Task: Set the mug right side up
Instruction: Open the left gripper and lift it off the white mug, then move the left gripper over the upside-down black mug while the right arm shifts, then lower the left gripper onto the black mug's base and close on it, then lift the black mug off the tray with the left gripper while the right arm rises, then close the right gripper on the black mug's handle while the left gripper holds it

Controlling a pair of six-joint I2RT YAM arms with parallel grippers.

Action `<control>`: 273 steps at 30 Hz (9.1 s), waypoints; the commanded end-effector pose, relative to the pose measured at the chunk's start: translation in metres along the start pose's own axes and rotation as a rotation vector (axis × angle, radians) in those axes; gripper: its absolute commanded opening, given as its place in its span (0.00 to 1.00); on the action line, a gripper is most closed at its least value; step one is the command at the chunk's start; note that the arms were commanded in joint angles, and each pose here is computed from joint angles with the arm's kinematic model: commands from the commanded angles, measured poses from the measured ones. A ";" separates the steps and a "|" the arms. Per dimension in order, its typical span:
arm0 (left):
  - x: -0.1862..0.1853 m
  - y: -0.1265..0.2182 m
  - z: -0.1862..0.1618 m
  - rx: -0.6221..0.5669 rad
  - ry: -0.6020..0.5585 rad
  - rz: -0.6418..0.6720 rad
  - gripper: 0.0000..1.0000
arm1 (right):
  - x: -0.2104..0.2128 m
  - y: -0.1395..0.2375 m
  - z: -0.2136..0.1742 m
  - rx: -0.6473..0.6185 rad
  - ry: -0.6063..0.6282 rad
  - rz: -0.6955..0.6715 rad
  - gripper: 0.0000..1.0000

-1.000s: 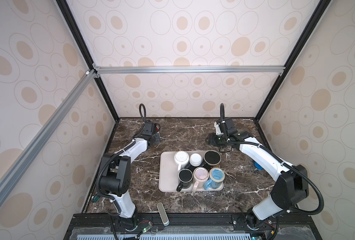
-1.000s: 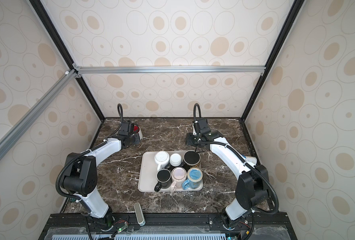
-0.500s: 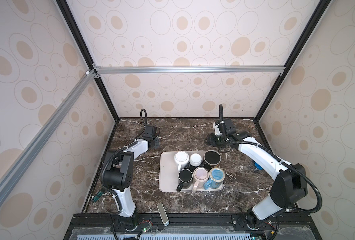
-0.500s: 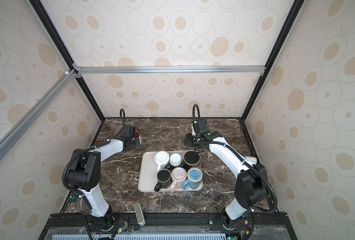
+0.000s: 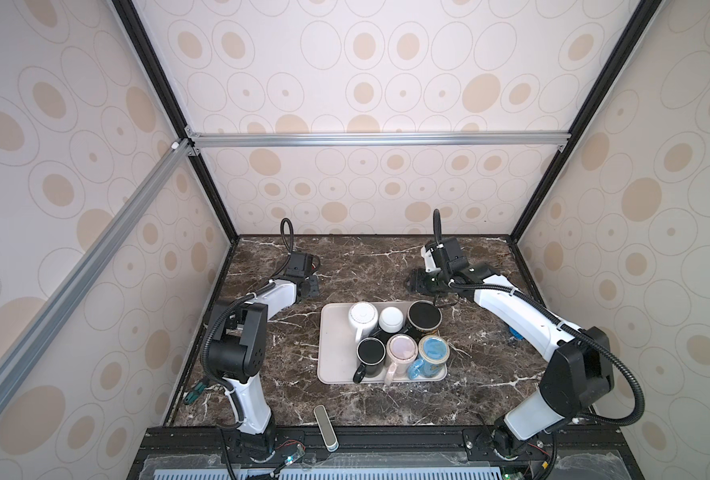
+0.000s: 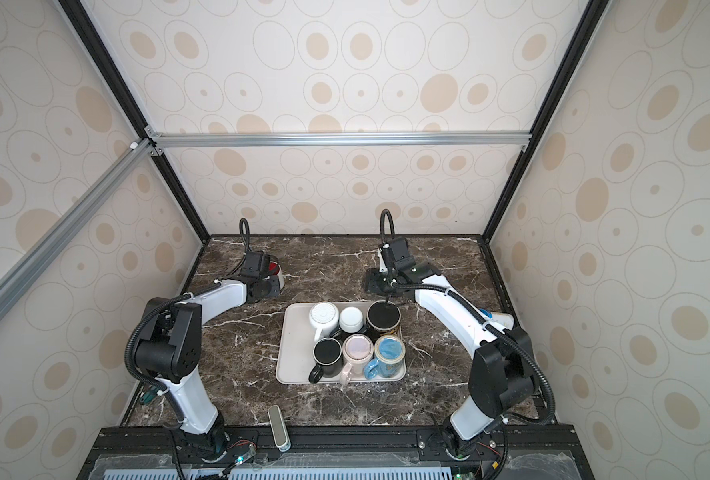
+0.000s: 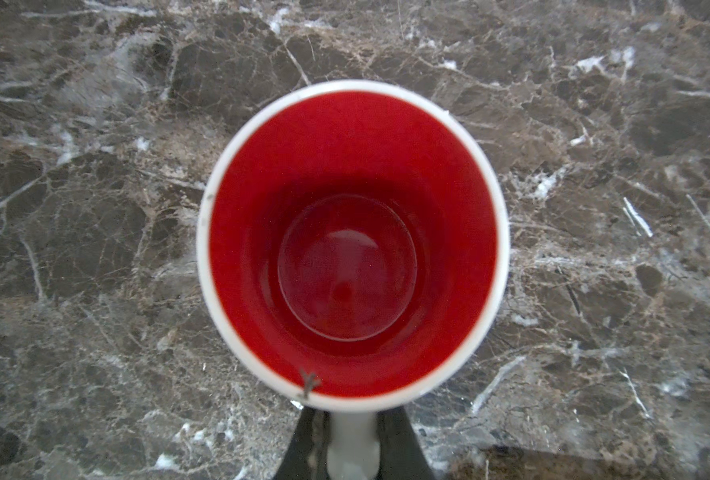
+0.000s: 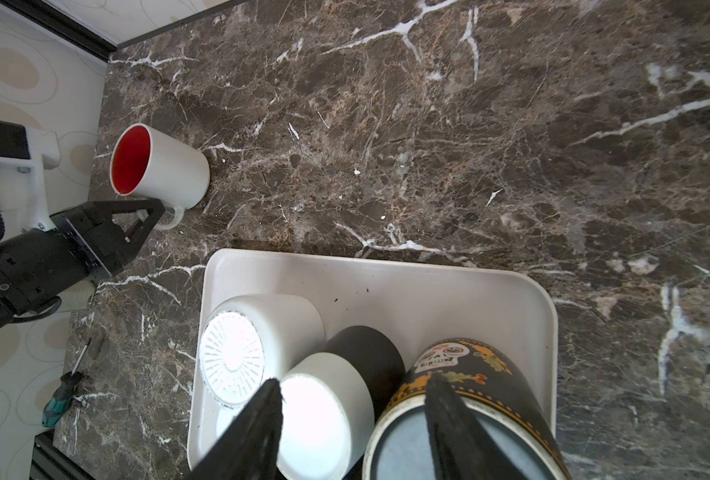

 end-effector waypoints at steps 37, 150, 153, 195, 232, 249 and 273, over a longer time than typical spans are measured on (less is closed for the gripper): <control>-0.026 0.147 -0.045 -0.205 0.040 -0.435 0.53 | 0.087 0.052 -0.065 -0.154 0.041 -0.029 0.51; -0.103 0.226 -0.179 0.049 -0.526 -0.448 0.00 | 0.052 0.057 -0.097 -0.036 0.127 -0.012 0.46; -0.103 0.238 -0.170 0.043 -0.523 -0.461 0.00 | 0.056 0.064 -0.086 -0.060 0.160 -0.033 0.46; -0.102 0.245 0.048 -0.483 0.225 -1.449 0.00 | 0.068 0.026 0.014 -0.122 -0.195 0.743 0.51; -0.100 0.265 0.032 -0.456 0.299 -1.686 0.00 | 0.093 0.039 0.033 -0.179 -0.217 1.120 0.43; -0.107 0.256 0.031 -0.386 0.315 -1.750 0.00 | 0.109 0.031 0.046 -0.170 -0.235 1.195 0.35; -0.104 0.223 0.025 -0.292 0.364 -1.540 0.98 | 0.121 0.023 0.058 -0.173 -0.264 1.250 0.00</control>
Point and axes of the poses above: each gripper's point midway between its finger pads, its own y axis back along the fingers, its own x axis along the line the jaws close on, z = x × y, the point moved 8 cm from there along y, back along the fingers, and after that the axes turned 1 degree about y, right-handed, at the moved point
